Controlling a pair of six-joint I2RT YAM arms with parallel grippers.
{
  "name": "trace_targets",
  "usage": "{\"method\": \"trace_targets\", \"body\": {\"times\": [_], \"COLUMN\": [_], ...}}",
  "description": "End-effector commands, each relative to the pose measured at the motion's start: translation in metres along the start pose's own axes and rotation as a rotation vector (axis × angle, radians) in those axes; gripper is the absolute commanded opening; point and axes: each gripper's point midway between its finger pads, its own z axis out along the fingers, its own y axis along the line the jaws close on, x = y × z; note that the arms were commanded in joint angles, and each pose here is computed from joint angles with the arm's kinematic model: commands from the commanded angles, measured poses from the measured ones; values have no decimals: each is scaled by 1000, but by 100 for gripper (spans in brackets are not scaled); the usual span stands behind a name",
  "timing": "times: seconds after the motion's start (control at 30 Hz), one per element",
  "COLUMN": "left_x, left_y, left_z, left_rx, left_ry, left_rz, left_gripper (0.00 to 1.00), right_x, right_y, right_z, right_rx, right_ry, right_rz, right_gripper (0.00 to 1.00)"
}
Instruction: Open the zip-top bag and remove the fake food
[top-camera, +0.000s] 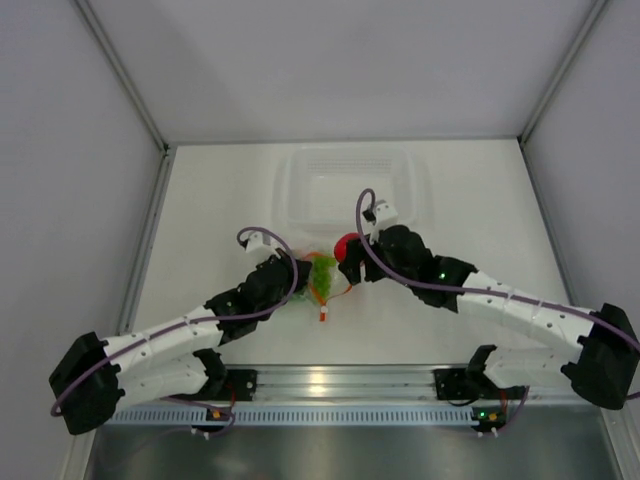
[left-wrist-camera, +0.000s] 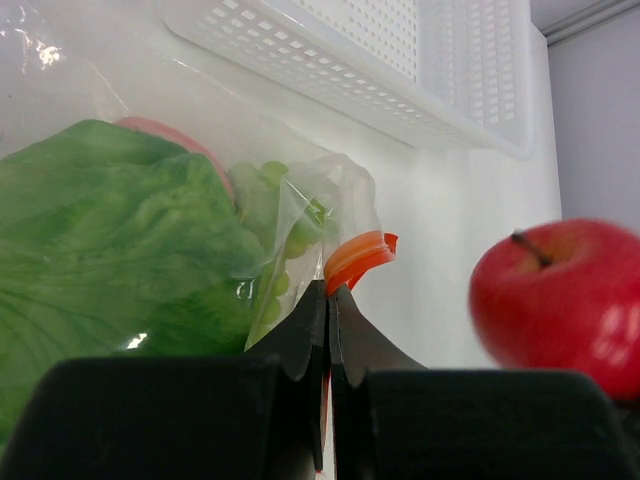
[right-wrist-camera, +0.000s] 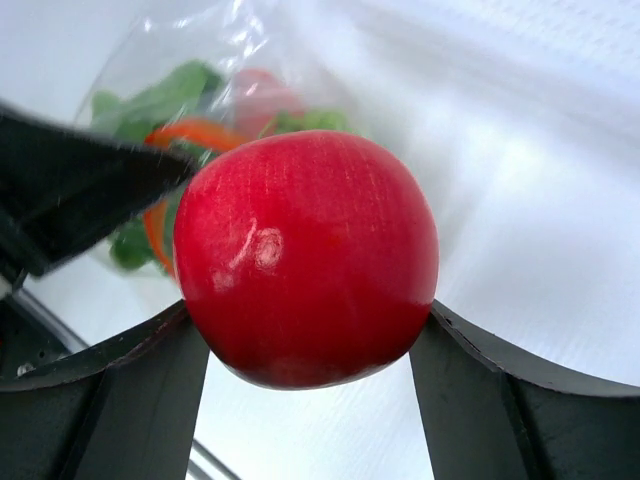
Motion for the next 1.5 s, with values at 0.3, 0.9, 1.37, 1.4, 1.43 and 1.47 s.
{"method": "trace_targets", "body": {"times": [0.3, 0.9, 1.37, 1.4, 1.43, 1.47], "left_x": [-7, -13, -23, -25, -25, -26], "left_y": [-23, -41, -59, -61, -60, -60], "left_z": [-5, -10, -14, -15, -14, -14], "left_rx": [79, 128, 170, 175, 173, 173], "left_ry": [-1, 11, 1, -3, -4, -6], "left_rz": [-50, -13, -6, -9, -10, -14], "left_gripper": [0, 0, 0, 0, 0, 0], "right_x": [-118, -126, -144, -127, -131, -130], "right_y": [-106, -184, -128, -126, -115, -107], "right_z": [53, 160, 69, 66, 52, 47], "right_rx": [244, 422, 247, 235, 193, 170], "right_ry": [-17, 139, -45, -18, -44, -67], "right_rz": [-7, -37, 131, 148, 161, 185], "right_gripper": [52, 93, 83, 81, 79, 75]}}
